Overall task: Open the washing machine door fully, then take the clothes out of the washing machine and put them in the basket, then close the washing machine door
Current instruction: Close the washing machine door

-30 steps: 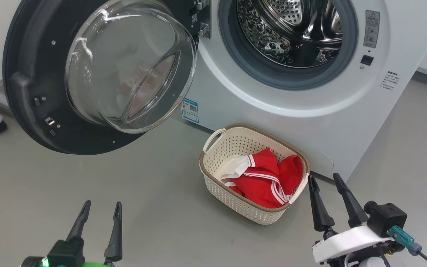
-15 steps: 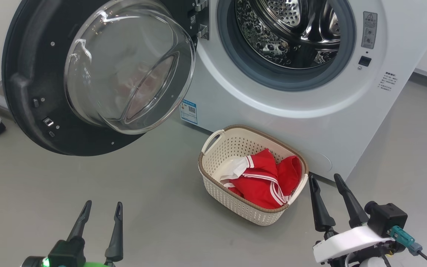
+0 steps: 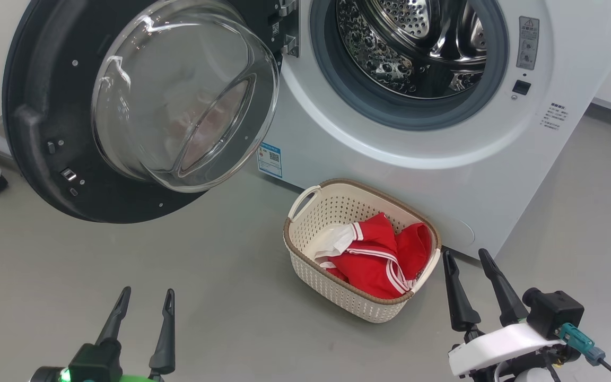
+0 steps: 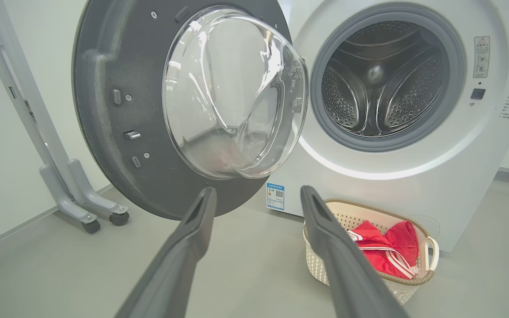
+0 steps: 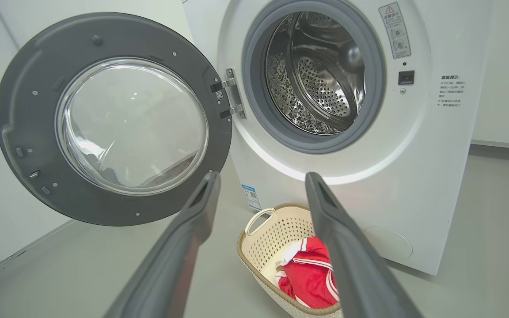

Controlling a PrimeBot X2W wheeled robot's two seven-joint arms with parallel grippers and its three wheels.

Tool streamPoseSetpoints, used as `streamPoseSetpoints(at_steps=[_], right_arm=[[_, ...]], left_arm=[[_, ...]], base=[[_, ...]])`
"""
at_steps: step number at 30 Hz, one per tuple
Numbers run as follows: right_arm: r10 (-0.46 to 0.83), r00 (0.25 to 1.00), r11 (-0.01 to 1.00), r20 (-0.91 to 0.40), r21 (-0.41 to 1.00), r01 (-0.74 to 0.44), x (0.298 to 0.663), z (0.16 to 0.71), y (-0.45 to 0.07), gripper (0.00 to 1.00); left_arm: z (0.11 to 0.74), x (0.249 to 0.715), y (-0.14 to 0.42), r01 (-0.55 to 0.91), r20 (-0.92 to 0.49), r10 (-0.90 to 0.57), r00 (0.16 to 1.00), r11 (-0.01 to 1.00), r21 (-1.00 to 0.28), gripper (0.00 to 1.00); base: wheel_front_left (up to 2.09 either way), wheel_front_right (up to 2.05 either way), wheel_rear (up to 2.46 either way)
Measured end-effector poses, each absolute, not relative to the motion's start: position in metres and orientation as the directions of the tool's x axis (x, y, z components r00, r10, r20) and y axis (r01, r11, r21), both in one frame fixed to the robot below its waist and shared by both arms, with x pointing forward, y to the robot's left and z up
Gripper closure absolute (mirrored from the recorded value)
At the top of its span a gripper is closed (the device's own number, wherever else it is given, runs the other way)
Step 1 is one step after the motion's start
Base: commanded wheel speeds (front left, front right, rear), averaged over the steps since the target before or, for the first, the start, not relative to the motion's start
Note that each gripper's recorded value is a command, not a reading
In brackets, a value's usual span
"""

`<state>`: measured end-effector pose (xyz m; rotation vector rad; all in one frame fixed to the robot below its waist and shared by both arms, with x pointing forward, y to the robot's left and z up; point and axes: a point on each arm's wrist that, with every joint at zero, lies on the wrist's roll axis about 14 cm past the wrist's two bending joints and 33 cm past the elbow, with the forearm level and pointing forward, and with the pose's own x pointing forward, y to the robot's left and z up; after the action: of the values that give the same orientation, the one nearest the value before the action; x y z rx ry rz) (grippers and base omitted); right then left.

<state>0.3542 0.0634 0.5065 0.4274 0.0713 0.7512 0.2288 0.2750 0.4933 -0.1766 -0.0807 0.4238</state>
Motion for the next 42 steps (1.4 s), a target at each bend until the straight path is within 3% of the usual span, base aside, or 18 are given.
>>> streamPoseSetpoints(at_steps=[1, 2, 3, 21, 33, 42], right_arm=[[0.675, 0.733, 0.649, 0.088, 0.401, -0.646, 0.354, 0.506, 0.063, 0.00], [0.675, 0.733, 0.649, 0.088, 0.401, -0.646, 0.354, 0.506, 0.063, 0.00], [0.675, 0.732, 0.649, 0.088, 0.401, -0.646, 0.354, 0.506, 0.064, 0.00], [0.677, 0.731, 0.643, 0.086, 0.414, -0.644, 0.357, 0.504, 0.065, 0.00], [0.683, 0.727, 0.642, 0.072, 0.415, -0.645, 0.359, 0.496, 0.063, 0.00], [0.673, 0.739, 0.667, 0.044, 0.397, -0.631, 0.375, 0.481, 0.049, 0.00]], left_arm=[[0.493, 0.229, 0.275, -0.402, 0.041, 0.416, 0.909, 0.896, -0.187, 0.34], [0.493, 0.229, 0.275, -0.402, 0.040, 0.416, 0.909, 0.896, -0.187, 0.84], [0.493, 0.229, 0.275, -0.402, 0.039, 0.416, 0.909, 0.896, -0.187, 1.00], [0.499, 0.216, 0.308, -0.477, 0.052, 0.487, 0.872, 0.869, -0.134, 1.00], [0.558, 0.200, 0.394, -0.594, 0.193, 0.577, 0.794, 0.803, 0.046, 1.00], [0.589, 0.217, 0.441, -0.622, 0.196, 0.607, 0.770, 0.782, 0.021, 1.00]], base=[[0.00, 0.00, 0.00], [0.00, 0.00, 0.00], [0.00, 0.00, 0.00], [0.00, 0.00, 0.00], [0.00, 0.00, 0.00], [0.00, 0.00, 0.00]])
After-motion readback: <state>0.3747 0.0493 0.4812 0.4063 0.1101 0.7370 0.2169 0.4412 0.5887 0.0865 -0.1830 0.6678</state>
